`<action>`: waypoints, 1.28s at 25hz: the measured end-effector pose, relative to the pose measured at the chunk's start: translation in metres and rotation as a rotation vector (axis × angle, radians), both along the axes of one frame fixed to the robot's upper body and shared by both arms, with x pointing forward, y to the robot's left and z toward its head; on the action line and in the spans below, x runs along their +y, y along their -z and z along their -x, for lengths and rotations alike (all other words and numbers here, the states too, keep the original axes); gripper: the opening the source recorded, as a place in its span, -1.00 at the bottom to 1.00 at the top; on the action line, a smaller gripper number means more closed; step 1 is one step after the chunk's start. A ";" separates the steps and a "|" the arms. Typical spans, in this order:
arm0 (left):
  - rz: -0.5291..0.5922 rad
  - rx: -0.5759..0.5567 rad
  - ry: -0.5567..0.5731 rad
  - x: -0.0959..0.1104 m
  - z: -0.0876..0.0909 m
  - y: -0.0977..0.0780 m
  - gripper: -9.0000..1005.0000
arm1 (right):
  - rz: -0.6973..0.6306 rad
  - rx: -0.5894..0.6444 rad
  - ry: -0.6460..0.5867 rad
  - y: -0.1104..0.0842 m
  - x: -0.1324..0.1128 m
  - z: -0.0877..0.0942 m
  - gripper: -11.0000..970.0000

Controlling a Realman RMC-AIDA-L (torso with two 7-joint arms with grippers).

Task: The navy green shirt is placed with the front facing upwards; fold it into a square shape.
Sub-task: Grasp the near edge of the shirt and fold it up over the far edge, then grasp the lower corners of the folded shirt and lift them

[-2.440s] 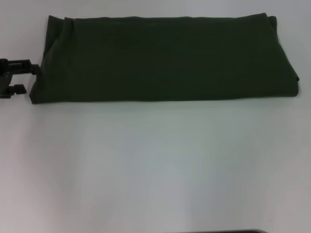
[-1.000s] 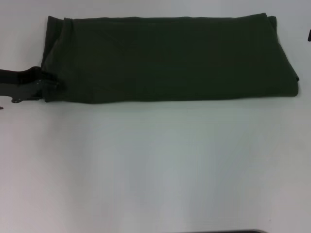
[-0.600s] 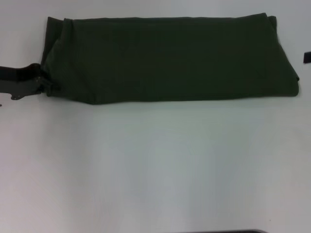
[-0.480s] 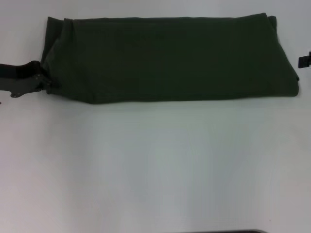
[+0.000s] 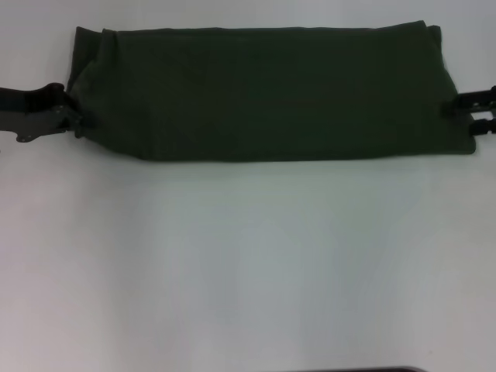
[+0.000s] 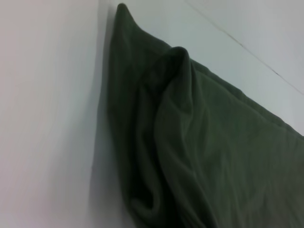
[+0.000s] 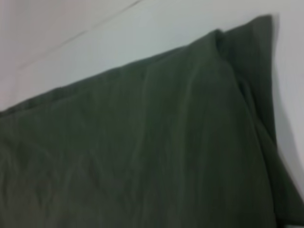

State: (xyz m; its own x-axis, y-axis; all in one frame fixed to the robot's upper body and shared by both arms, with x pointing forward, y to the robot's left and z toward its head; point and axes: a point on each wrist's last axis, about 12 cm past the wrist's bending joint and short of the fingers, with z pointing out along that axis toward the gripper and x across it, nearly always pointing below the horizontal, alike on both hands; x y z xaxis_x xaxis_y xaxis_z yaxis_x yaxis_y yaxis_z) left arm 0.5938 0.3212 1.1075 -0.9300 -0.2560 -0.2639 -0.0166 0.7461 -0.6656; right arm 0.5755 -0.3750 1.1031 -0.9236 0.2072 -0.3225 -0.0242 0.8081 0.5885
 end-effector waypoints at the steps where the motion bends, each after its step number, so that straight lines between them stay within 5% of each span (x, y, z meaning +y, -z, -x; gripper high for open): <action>1: -0.001 -0.002 0.000 0.000 0.000 -0.001 -0.94 | 0.005 0.005 -0.005 0.001 0.001 0.000 0.83; 17: 0.000 -0.008 -0.004 -0.001 -0.002 -0.001 -0.94 | 0.016 0.024 -0.014 -0.002 -0.005 0.002 0.78; 32: 0.001 -0.008 -0.004 -0.003 -0.002 0.000 -0.94 | -0.020 0.011 -0.064 0.006 0.021 -0.001 0.72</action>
State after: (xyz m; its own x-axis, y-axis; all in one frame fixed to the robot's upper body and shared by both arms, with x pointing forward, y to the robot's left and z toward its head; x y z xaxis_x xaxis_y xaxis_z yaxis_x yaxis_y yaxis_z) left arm 0.5960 0.3182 1.1078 -0.9266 -0.2604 -0.2714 -0.0141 0.7452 -0.6667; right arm 0.5769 -0.3545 1.0975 -0.9387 0.1541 -0.3084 -0.0684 0.7935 0.6047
